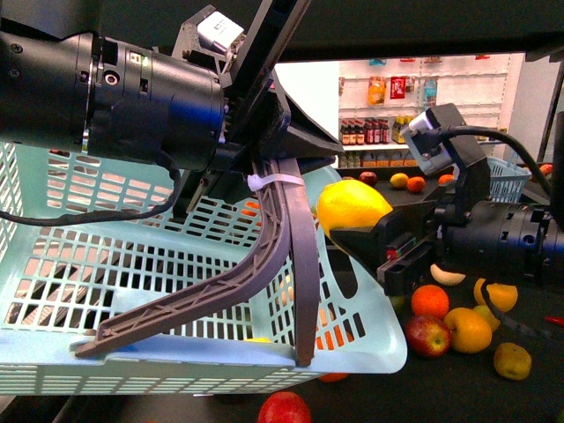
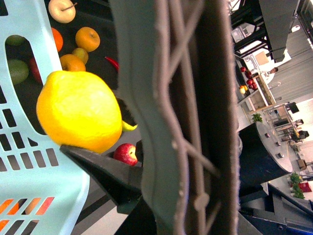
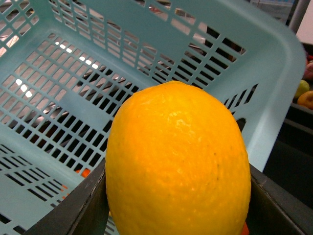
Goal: Pick lemon from shelf
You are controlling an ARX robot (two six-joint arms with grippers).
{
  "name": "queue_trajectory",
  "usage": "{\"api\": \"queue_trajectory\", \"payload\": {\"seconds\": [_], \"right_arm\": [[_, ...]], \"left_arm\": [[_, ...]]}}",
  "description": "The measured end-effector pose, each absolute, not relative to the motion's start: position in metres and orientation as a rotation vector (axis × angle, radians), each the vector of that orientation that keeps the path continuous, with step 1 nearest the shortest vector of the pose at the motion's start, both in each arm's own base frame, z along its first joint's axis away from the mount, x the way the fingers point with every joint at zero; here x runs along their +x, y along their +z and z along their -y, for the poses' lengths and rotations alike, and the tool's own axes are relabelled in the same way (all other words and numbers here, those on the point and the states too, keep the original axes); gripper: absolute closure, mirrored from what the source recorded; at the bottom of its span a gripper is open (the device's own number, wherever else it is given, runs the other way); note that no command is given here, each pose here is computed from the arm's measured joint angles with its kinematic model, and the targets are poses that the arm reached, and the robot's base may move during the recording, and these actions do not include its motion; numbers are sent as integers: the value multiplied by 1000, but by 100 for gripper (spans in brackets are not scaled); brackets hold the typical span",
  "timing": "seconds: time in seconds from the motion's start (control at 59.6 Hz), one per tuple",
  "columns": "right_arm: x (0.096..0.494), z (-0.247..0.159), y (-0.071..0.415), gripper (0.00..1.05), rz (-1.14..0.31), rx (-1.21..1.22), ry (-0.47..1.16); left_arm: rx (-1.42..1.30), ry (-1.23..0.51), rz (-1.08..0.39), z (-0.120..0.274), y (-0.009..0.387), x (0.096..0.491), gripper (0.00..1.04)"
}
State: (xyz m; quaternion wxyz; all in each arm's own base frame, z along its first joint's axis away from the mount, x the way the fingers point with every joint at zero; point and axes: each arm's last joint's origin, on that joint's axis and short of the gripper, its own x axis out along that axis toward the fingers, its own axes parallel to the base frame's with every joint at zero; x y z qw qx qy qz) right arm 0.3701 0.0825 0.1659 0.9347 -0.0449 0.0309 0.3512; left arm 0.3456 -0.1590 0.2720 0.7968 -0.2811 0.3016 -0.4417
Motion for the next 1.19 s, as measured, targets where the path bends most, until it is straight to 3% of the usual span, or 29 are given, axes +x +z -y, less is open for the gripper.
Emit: {"api": "queue_trajectory", "payload": {"seconds": [0.218,0.285,0.47,0.722,0.823,0.957,1.192], "right_arm": [[369,-97,149,39,-122,-94,732],[368,-101,149,25,-119,-96,736],[371,-98,153,1,-107,-76,689],[370,-38,201,2,-74,-98,397],[345,-12,228,2,-5,-154,267],[278,9,253,2,55,-237,130],[158,15,243,2,-6,-222,-2]], "left_arm": [[-604,-949,-648,159,272,346,97],[-604,-949,-648,159,272,346,97],[-604,-950,-648,159,272,346,97],[-609,-945,-651,159,272,346,98],[-609,-945,-652,159,272,346,98],[-609,-947,-652,159,272,346,98],[-609,-944,-651,159,272,346,98]]}}
